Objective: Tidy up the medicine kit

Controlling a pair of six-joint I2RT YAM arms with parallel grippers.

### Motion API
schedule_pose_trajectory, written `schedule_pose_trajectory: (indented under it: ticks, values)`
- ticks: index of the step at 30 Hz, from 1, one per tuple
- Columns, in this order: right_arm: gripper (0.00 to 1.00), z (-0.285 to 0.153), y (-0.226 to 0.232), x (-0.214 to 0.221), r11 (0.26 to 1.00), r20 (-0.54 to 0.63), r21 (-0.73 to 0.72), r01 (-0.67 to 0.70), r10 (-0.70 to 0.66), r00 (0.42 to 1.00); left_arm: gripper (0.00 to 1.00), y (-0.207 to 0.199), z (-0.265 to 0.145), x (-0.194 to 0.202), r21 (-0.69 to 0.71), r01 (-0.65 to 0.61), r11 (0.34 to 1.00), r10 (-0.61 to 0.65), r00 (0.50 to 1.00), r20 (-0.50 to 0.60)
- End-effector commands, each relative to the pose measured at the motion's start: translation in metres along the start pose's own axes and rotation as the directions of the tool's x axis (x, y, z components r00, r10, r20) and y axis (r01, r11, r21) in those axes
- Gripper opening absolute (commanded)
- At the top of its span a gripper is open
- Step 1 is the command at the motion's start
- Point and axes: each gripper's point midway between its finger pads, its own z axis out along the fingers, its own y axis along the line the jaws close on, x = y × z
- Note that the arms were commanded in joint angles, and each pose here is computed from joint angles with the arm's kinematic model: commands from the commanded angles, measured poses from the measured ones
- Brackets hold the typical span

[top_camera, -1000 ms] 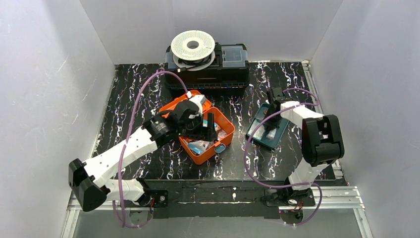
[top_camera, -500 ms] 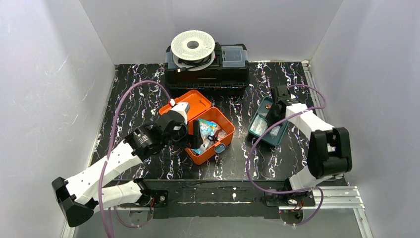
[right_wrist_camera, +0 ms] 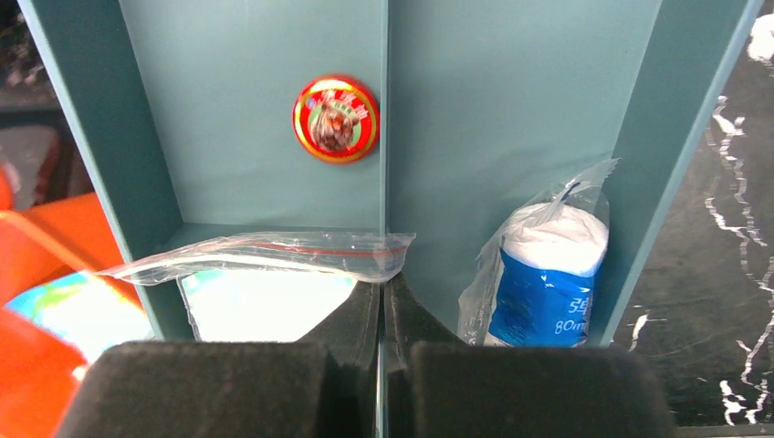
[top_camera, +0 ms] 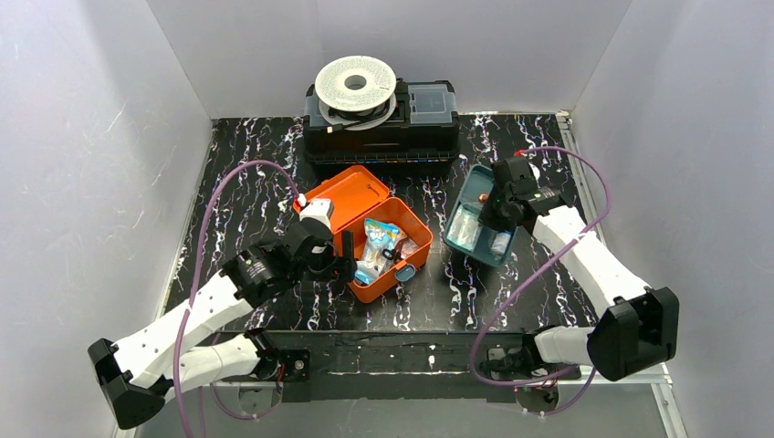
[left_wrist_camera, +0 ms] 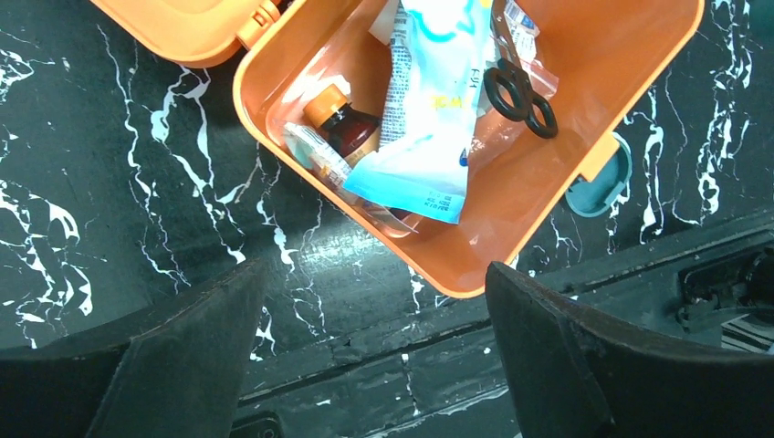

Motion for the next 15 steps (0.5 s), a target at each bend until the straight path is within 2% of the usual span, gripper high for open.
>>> schedule_pose_trajectory:
  ticks: [1,9,15]
  values:
    - [0.01,-0.032,0.034,-0.004,0.996,0.043,-0.089,-0.012,0.016,0.999,0.90,0.011,0.004,-0.004,-0.070,-0.007,0.998,0.008,1.000,0.023]
    - [0.01,-0.045,0.049,0.018,0.994,0.031,-0.102,0.032,-0.029,0.999,0.88,0.015,0.028,-0.010,-0.172,-0.040,0.984,0.033,0.998,-0.045]
    - [0.01,-0.062,0.054,0.024,0.988,0.049,-0.141,0.058,-0.051,0.997,0.79,0.016,0.044,-0.020,-0.185,-0.017,0.983,0.004,0.998,-0.070]
